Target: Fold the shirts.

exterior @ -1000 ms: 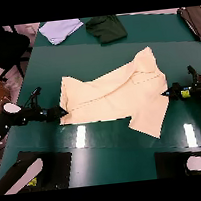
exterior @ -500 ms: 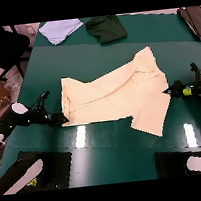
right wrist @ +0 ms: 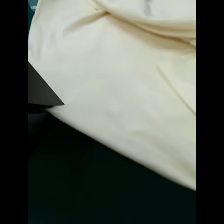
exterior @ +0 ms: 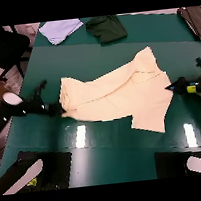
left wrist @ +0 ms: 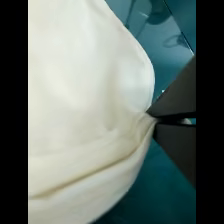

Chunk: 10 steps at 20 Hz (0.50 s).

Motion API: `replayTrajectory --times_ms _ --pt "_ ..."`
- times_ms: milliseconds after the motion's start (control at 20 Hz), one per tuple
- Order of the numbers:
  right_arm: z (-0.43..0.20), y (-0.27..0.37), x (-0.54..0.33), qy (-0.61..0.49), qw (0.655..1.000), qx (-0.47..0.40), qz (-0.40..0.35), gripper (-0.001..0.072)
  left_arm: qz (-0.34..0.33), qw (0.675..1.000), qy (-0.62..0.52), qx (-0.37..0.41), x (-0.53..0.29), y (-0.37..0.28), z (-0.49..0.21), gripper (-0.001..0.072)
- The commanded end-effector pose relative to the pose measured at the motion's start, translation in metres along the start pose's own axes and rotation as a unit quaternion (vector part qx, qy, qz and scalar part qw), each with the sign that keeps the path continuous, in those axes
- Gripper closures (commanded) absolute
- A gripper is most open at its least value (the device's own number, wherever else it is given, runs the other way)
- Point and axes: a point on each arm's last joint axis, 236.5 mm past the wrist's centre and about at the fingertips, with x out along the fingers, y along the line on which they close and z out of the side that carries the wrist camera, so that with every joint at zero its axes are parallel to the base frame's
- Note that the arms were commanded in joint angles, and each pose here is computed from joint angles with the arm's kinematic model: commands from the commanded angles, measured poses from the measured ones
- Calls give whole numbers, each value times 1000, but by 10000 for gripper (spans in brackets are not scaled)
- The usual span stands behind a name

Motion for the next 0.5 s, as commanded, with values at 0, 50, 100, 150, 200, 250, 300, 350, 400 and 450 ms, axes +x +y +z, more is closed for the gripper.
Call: replayTrajectory --times_ms 0,50,100,150,200,250,300,350,400,450 --pt "16 55 -49 -85 995 -52 27 692 -66 989 -111 76 -75 -86 76 678" --pt "18 76 -65 -114 990 -73 37 693 -72 981 -148 104 -104 -109 97 678" --pt "20 100 -81 -138 984 -100 47 693 -77 970 -186 134 -134 -133 113 678" --pt "21 125 -96 -159 977 -132 53 693 -82 959 -219 157 -161 -155 126 678" --pt "21 154 -115 -184 967 -168 58 693 -85 947 -253 178 -190 -176 135 678" --pt "22 183 -137 -214 955 -194 63 693 -87 932 -286 206 -220 -199 141 678" --pt "23 214 -164 -250 940 -222 66 693 -88 914 -320 232 -251 -221 145 678" --pt "22 244 -194 -293 921 -247 69 693 -89 896 -353 255 -280 -241 146 678" --pt "18 271 -224 -333 901 -270 70 693 -87 876 -388 272 -309 -259 145 678" --pt "13 294 -252 -370 880 -291 65 693 -79 858 -416 290 -334 -273 143 678"
